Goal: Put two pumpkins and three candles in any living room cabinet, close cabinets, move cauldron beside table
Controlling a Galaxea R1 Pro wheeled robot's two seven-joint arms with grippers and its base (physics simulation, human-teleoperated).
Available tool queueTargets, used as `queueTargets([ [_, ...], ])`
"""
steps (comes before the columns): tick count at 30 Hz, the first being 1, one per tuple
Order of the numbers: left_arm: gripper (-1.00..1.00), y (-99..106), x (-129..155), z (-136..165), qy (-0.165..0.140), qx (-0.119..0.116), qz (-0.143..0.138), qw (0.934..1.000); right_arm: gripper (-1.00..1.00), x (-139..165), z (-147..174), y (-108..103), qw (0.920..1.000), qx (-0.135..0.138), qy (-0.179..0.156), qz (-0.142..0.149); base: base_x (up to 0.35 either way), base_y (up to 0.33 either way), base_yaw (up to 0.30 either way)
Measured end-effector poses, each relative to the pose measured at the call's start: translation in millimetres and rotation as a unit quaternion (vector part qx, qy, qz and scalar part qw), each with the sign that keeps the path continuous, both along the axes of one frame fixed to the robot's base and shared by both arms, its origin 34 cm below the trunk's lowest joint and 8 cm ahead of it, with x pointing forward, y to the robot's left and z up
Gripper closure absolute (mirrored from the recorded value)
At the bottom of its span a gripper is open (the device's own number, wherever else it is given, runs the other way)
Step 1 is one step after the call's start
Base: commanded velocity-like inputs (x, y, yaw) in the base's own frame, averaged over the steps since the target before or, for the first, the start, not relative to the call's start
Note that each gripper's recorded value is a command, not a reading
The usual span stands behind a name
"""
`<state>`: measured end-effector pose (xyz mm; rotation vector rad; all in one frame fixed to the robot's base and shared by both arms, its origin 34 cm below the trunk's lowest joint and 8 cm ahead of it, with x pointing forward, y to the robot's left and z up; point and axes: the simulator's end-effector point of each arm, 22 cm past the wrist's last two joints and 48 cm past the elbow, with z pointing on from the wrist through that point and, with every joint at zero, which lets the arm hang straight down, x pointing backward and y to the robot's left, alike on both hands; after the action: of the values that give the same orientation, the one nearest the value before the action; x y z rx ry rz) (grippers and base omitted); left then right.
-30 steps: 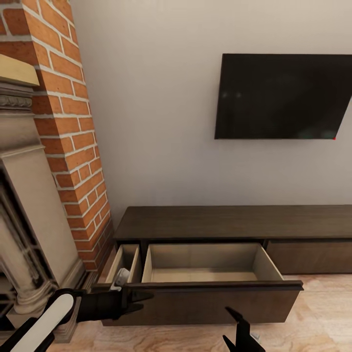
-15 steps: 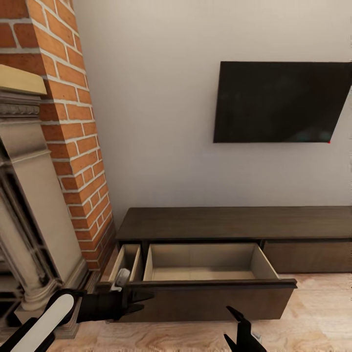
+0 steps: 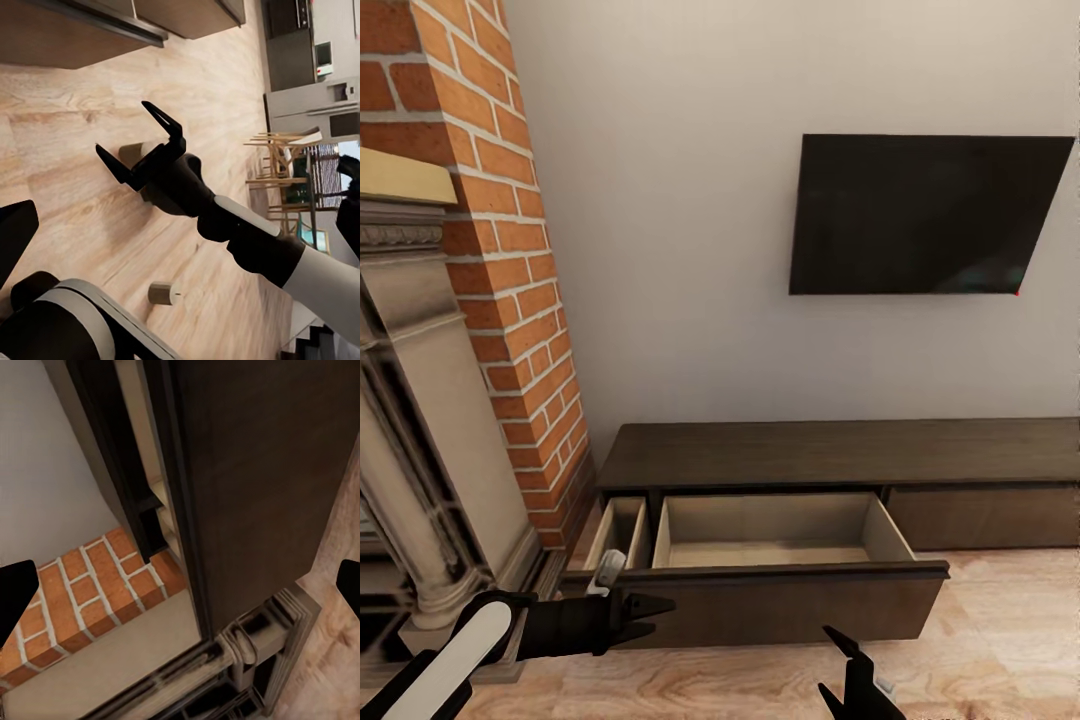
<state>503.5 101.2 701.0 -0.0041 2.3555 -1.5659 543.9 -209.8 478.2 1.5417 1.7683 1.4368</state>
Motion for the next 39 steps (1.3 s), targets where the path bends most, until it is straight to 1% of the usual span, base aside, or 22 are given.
queueTargets([
  [8,-1.0,0.0,3.1,11.6,0.006,0.0,0.0,1.0,-1.0,0.4,11.1,0.0,1.0,0.0,0.006,0.0,-0.02,0.0,-0.083],
  [19,-1.0,0.0,6.8,26.8,0.016,0.0,0.0,0.9999,-1.0,-0.2,25.3,0.0,0.9999,-0.001,0.016,0.0,-0.167,0.031,-0.1],
  [36,-1.0,2.3,13.0,50.2,0.028,0.001,0.003,0.9996,-1.0,-1.8,47.4,-2.1,0.9996,-0.003,0.03,0.0,-0.009,0.0,-0.135],
  [39,-1.0,2.4,13.9,54.1,0.031,0.0,0.003,0.9995,-1.0,-1.9,51.2,-2.2,0.9995,-0.003,0.032,0.0,-0.128,0.0,-0.147],
])
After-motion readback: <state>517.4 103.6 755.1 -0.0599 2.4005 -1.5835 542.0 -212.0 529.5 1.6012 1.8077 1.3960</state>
